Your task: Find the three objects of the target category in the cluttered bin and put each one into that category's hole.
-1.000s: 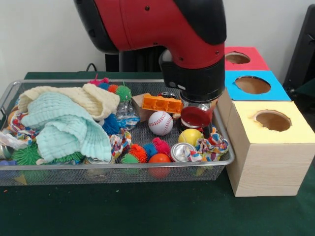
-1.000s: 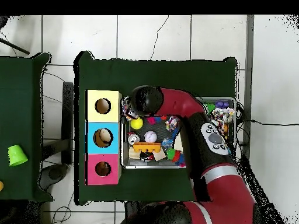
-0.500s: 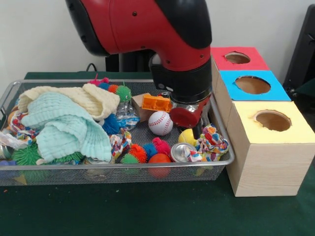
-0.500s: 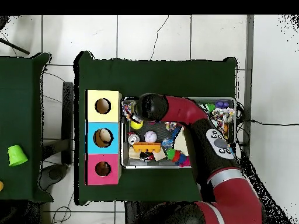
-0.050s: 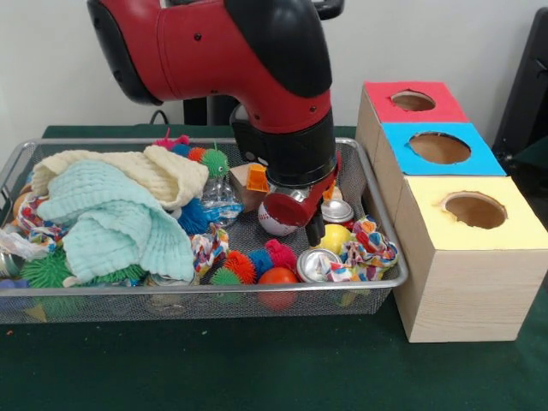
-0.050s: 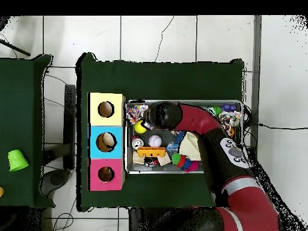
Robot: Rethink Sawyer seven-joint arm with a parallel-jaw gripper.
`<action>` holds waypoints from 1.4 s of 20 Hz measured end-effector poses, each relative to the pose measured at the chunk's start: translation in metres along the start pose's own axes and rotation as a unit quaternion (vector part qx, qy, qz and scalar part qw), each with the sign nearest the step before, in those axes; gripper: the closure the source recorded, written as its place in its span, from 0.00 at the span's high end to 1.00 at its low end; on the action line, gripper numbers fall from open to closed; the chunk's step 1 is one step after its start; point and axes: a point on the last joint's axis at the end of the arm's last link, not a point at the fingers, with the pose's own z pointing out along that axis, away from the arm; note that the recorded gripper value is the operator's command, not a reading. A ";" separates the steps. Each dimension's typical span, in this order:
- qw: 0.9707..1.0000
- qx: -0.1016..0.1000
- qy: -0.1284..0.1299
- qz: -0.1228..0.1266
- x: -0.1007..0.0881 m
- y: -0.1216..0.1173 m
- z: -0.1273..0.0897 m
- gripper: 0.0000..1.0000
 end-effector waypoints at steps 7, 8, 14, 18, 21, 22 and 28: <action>1.000 -0.002 0.009 -0.001 0.003 0.007 0.016 0.00; 1.000 -0.003 0.010 -0.003 0.002 0.009 0.018 0.00; 1.000 -0.001 0.019 -0.019 -0.015 0.019 0.021 0.00; 0.999 0.003 0.024 -0.027 -0.022 0.023 0.019 0.00; 0.999 0.003 0.027 -0.030 -0.024 0.025 0.020 0.00; 0.999 0.003 0.027 -0.030 -0.024 0.025 0.020 0.00; 0.999 0.003 0.031 -0.028 -0.022 0.026 0.021 0.00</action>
